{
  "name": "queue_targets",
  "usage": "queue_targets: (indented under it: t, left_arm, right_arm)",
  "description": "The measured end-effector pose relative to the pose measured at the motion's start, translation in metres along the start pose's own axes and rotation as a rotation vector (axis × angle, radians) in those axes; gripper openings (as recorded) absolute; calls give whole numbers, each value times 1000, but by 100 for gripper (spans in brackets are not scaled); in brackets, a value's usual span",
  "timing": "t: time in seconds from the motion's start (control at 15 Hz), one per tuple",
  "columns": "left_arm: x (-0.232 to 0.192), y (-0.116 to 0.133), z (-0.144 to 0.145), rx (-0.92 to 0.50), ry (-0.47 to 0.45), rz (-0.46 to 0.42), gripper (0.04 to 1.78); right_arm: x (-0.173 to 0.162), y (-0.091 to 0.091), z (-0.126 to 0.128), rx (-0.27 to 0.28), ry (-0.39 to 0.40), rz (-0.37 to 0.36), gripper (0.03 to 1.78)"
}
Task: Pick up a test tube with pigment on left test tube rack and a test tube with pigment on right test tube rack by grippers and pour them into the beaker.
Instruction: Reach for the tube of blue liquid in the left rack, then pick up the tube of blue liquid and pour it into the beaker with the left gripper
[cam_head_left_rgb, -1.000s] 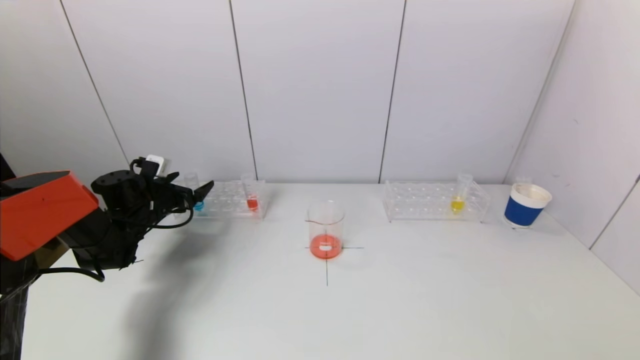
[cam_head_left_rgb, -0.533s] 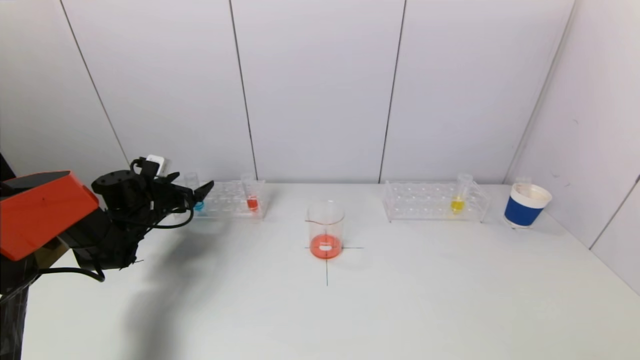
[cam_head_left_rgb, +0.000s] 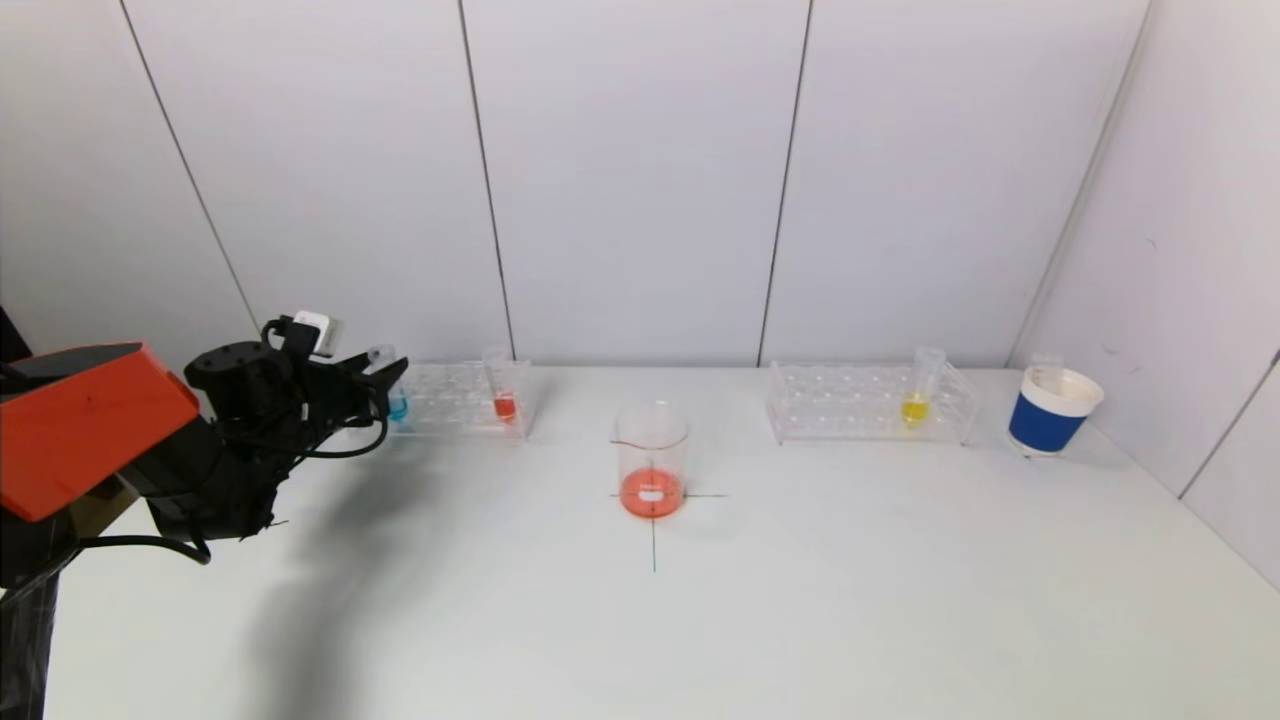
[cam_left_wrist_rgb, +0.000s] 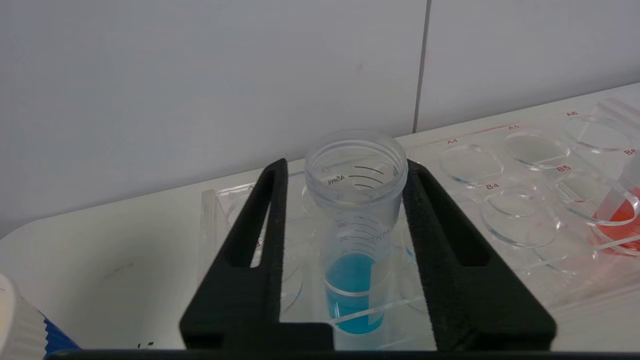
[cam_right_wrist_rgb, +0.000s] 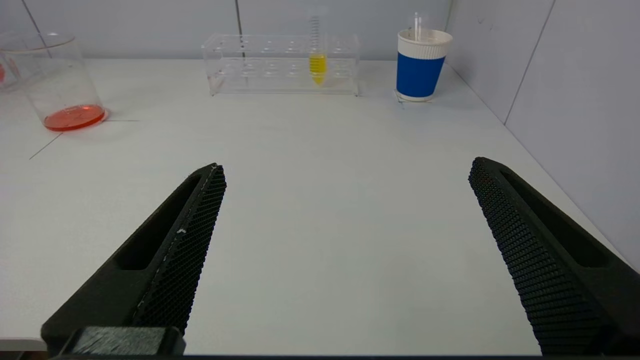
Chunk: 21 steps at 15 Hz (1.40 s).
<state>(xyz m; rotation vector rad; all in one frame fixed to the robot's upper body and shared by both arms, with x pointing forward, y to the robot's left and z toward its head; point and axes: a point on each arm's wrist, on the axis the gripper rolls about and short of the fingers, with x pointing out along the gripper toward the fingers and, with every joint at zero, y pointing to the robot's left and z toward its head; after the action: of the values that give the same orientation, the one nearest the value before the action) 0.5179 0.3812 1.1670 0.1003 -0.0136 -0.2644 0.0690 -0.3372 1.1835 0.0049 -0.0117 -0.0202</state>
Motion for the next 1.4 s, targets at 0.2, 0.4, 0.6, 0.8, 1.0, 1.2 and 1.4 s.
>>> queue_targets:
  t: [0.2, 0.4, 0.6, 0.8, 1.0, 1.2, 1.4]
  left_arm:
    - [0, 0, 0, -1, 1, -2, 45]
    - [0, 0, -1, -1, 1, -1, 45]
    - [0, 0, -1, -1, 1, -1, 45]
    - [0, 0, -1, -2, 2, -1, 45]
    - [0, 0, -1, -2, 2, -1, 45]
    - [0, 0, -1, -2, 1, -1, 45]
    - [-1, 0, 4, -1, -8, 1, 45]
  right_arm:
    - [0, 0, 0, 0, 0, 0, 177]
    - [0, 0, 0, 0, 0, 0, 177]
    - [0, 0, 0, 0, 0, 0, 177]
    - [0, 0, 0, 0, 0, 0, 177]
    - [0, 0, 0, 0, 0, 0, 177]
    - [0, 0, 0, 0, 0, 0, 177]
    - [0, 0, 0, 0, 0, 0, 177]
